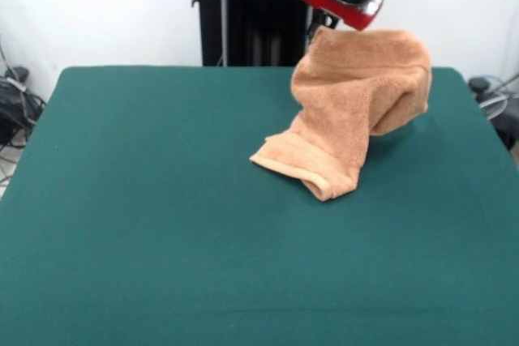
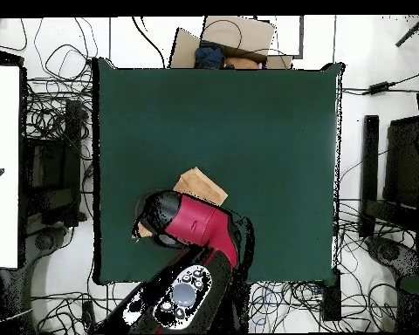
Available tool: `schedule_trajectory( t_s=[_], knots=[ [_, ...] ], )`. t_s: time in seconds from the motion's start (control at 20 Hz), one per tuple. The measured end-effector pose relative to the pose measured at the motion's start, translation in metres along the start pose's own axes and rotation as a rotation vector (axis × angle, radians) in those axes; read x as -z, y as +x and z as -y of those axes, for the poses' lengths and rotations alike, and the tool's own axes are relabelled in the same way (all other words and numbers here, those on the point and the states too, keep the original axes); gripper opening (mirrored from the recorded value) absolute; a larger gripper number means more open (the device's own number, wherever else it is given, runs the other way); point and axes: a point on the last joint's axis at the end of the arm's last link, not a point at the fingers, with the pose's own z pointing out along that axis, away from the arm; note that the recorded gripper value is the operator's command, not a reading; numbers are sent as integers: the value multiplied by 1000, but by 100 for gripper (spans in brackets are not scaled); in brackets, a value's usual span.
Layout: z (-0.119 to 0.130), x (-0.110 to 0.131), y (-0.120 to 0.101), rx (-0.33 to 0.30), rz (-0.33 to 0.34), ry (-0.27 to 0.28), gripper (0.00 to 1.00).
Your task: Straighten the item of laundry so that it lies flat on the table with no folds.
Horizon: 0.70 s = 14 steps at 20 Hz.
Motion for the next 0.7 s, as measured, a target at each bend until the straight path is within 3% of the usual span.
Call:
schedule_trajectory(
  t_s=[0.35,0.7],
  knots=[
    [11,-14,-17,-32,-18,-72,0],
    [23,-37,-36,-43,32,-112,0]
  ],
)
